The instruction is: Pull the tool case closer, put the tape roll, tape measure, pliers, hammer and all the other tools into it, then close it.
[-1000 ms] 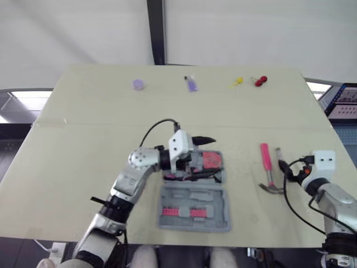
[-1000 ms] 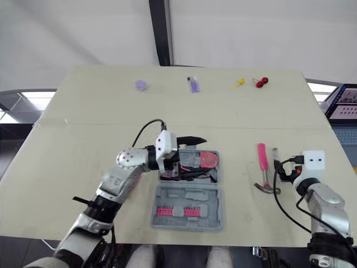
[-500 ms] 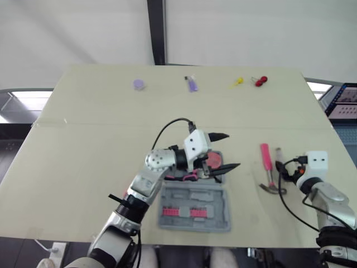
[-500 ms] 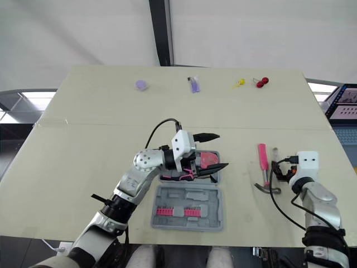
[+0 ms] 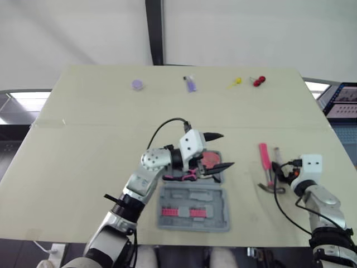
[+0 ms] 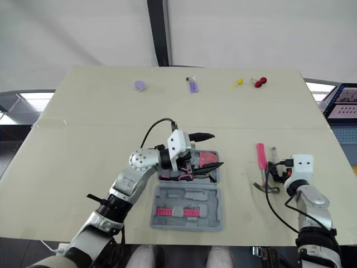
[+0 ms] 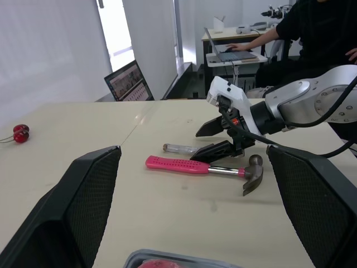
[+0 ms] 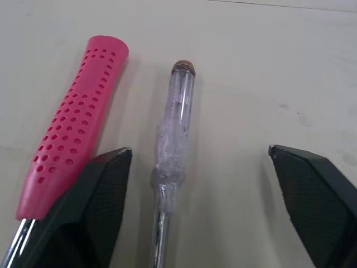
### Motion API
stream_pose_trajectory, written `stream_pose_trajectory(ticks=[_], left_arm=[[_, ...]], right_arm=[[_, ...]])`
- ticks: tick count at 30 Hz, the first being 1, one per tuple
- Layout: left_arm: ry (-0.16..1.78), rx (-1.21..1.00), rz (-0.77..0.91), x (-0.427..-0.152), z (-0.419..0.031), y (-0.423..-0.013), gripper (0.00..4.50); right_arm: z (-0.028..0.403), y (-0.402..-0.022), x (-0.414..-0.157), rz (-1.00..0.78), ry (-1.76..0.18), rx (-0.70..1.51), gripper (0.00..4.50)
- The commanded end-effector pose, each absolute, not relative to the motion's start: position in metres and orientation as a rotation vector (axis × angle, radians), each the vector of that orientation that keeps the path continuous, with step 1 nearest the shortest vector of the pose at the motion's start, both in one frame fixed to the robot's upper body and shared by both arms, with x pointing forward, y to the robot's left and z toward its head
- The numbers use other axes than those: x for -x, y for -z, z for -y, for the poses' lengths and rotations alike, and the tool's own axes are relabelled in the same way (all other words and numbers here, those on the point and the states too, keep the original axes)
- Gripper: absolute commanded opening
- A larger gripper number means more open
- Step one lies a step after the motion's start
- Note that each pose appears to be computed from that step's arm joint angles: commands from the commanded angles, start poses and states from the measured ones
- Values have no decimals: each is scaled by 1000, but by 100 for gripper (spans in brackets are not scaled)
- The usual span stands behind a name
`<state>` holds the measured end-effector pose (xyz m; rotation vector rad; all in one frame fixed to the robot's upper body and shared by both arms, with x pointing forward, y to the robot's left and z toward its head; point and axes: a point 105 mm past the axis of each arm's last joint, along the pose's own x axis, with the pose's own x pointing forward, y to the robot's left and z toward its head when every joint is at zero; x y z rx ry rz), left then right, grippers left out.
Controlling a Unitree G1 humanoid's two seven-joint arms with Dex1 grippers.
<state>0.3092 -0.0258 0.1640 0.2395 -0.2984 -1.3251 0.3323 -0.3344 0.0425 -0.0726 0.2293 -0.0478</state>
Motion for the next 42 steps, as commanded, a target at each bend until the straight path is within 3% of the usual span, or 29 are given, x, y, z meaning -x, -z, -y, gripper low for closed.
stream_pose_trajectory(ticks=[1,6,7,13,20,28,36,42], left_arm=[[1326,-246,350,-308,26,-177,450],[1321,-250,347,-309,24,-177,450],[1319,-250,347,-310,24,-177,450],[1313,-247,345,-312,22,-177,450],[1326,-263,348,-311,9,-177,450],[1371,-334,299,-280,-73,-158,450],[1265,-294,168,-210,-141,-123,450],[1167,-287,170,-179,-153,-114,450]], right_arm=[[338,-34,-328,-256,69,56,260],[338,-30,-328,-261,73,51,15],[338,-29,-328,-262,73,51,3],[342,-33,-327,-238,83,49,3],[342,-84,-332,-138,-17,220,3],[239,-153,-314,-162,-607,440,3],[133,-147,-262,-283,-1095,565,3],[88,-127,-243,-370,-1236,659,3]])
